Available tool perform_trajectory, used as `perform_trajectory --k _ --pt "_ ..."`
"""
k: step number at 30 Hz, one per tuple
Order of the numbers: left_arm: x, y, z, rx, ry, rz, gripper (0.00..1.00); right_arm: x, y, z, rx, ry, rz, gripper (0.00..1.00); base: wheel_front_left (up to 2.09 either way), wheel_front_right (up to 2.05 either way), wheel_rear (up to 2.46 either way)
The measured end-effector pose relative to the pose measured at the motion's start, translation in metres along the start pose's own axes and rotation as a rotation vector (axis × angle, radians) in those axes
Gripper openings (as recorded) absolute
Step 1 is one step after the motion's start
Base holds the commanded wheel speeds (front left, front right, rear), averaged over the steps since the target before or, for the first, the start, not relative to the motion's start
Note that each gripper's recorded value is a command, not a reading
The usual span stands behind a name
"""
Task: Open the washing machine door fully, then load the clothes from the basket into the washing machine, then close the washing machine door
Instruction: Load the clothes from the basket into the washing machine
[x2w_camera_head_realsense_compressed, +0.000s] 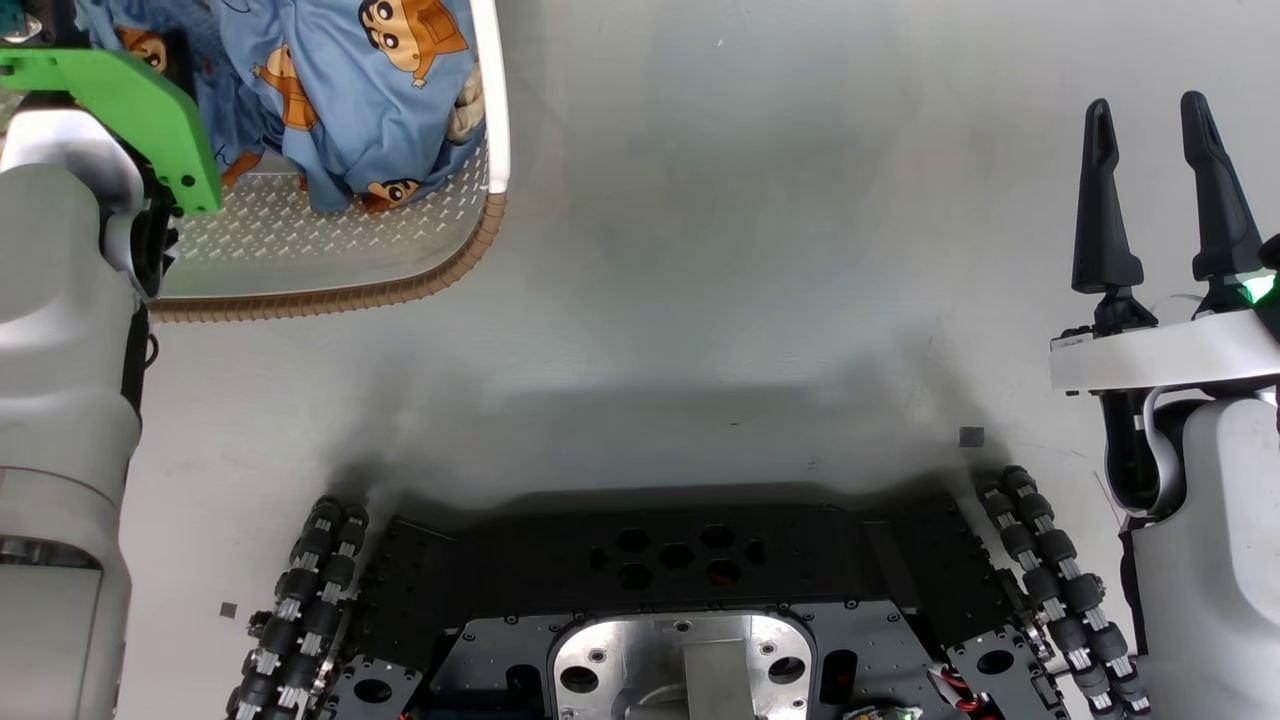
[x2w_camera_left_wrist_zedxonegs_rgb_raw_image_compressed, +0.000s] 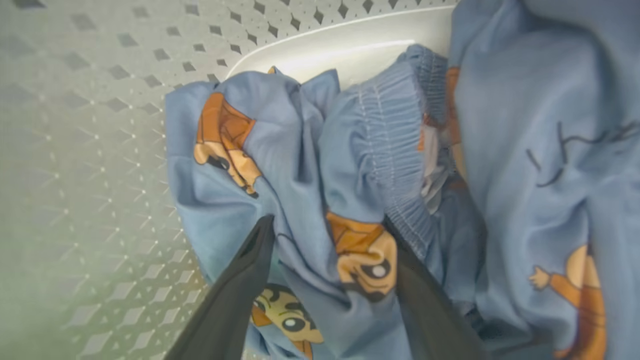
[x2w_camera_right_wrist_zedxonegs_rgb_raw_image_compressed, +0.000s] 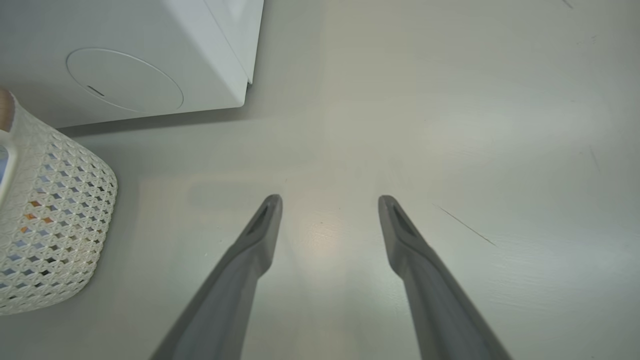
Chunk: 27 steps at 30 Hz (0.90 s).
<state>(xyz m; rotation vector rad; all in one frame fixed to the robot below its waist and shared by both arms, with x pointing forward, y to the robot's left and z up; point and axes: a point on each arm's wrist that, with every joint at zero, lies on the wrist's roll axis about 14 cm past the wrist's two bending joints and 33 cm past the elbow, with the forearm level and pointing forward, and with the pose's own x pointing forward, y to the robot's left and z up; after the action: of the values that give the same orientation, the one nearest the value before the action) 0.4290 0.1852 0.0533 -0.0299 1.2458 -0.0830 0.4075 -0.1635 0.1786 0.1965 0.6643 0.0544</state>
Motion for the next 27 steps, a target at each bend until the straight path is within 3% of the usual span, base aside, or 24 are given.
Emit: perform_trajectory --k 15,16,17,27 --pt "0.007 -0.005 -0.009 0.023 0.040 0.002 1.00 -0.005 0.000 -0.001 0.008 0.003 -0.009 1.00 0.00 0.00 0.00" --pt "0.007 -0.006 -0.009 0.022 0.042 0.001 0.40 -0.005 0.000 -0.001 0.009 0.002 -0.010 1.00 0.00 0.00 0.00" --pt "0.007 -0.007 -0.009 0.021 0.042 0.000 0.00 -0.005 0.000 0.000 0.009 0.001 -0.010 1.00 0.00 0.00 0.00" --pt "-0.001 -0.015 0.016 0.011 -0.070 -0.013 0.00 0.000 0.001 0.021 0.004 -0.058 -0.004 1.00 0.00 0.00 0.00"
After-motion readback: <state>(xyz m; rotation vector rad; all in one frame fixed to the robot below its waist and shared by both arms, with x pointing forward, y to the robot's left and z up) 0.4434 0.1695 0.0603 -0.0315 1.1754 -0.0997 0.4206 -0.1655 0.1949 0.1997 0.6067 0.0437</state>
